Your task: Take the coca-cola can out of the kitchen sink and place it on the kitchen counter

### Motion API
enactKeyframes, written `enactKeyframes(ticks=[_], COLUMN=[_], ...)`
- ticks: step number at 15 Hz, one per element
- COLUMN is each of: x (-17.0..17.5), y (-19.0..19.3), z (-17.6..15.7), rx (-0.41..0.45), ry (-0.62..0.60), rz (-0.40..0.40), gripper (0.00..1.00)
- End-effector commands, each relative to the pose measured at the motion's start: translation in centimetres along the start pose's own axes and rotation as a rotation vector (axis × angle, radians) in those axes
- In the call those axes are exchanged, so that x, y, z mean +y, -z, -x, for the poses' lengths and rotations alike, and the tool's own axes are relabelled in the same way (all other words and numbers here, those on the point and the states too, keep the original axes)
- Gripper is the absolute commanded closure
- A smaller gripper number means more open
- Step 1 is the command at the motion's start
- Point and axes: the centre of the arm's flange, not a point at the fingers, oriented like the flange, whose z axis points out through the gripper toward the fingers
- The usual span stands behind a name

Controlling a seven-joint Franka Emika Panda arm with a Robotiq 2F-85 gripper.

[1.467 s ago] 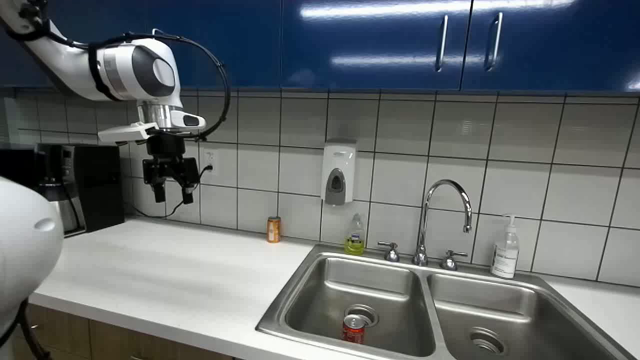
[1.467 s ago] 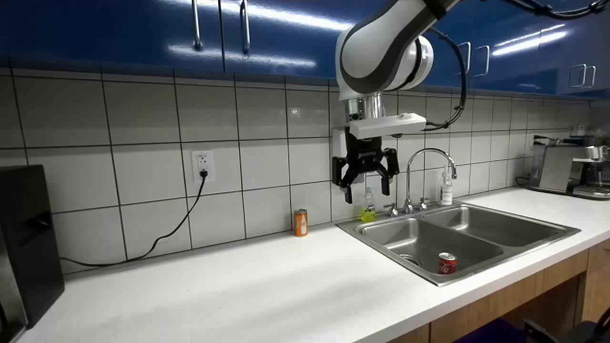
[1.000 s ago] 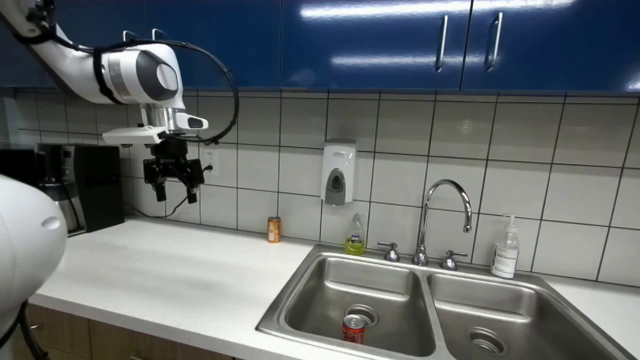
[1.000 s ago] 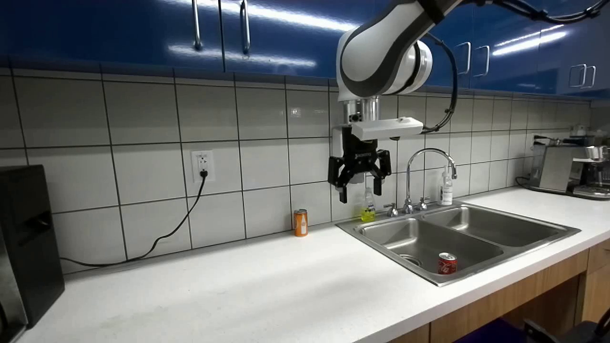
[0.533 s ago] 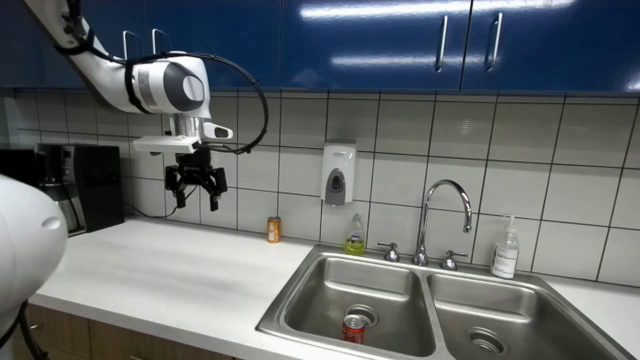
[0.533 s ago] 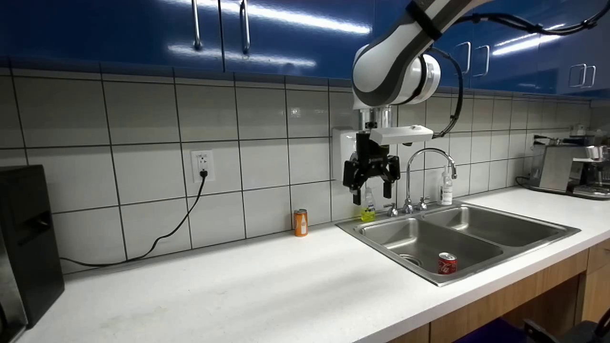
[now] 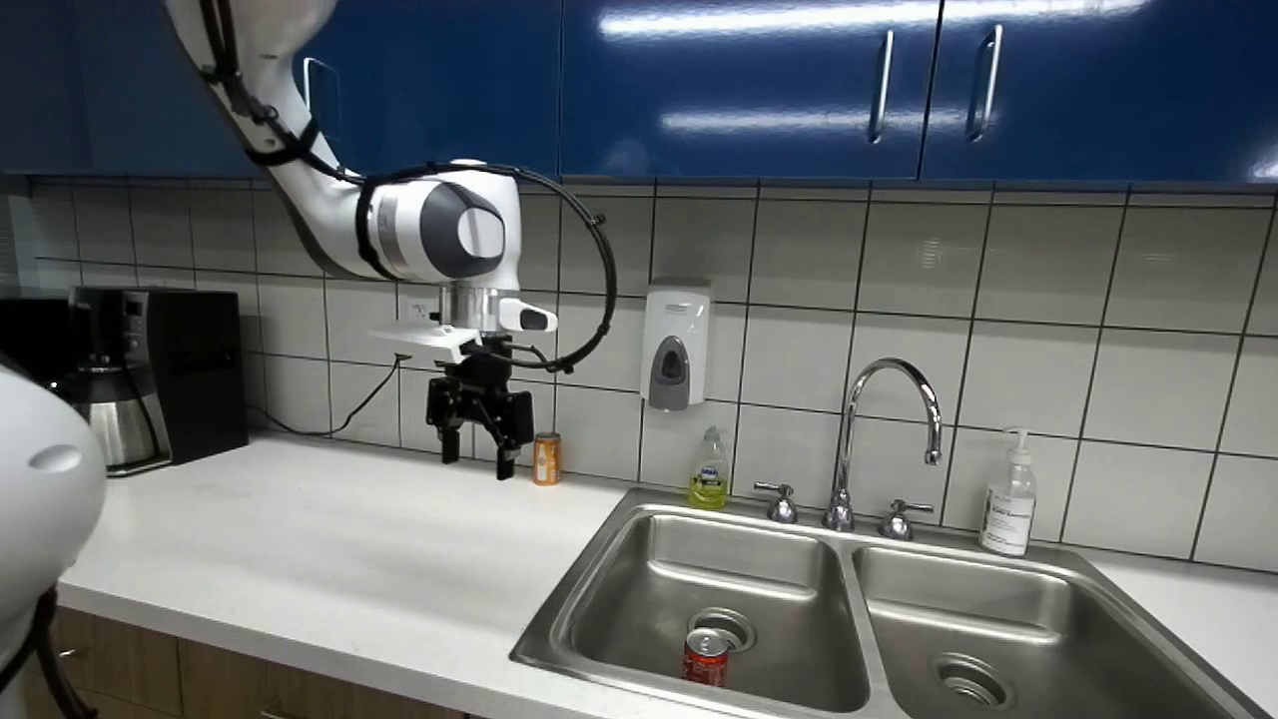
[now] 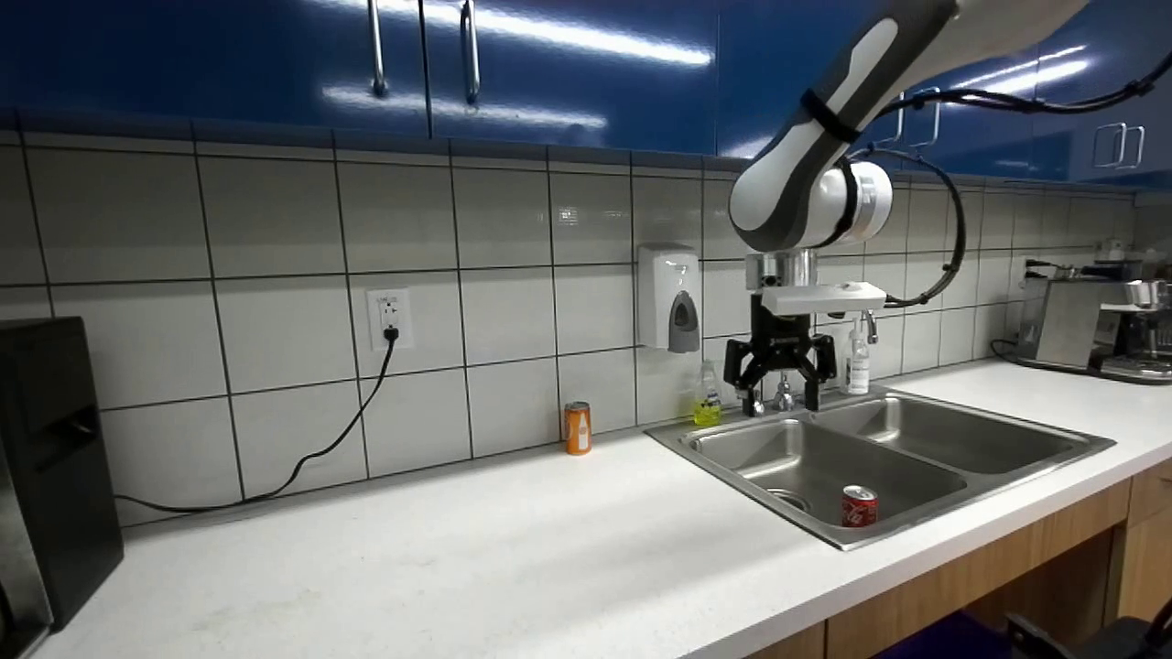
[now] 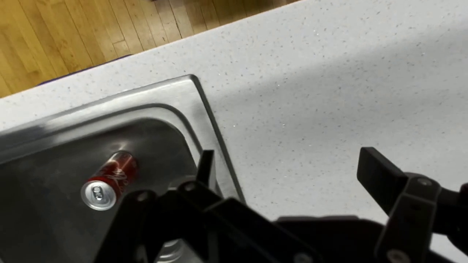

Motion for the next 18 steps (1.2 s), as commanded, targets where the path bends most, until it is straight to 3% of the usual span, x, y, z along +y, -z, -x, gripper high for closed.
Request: enactKeyframes(ticks=[1,10,16,18], x=[3.8,13.6,17.1,17.0], y=[-2.7,-9.1,-11.8,-11.9], z=[-1.5,-3.9,-5.7,-5.7], rx=[0.006,0.017,0.0,-0.015], ry=[-0.155,-0.42,-0.511,-0.481], rz=[-0.005,-0.004,0.015,0.028], gripper=[0.0,0.0,0.0,0.0])
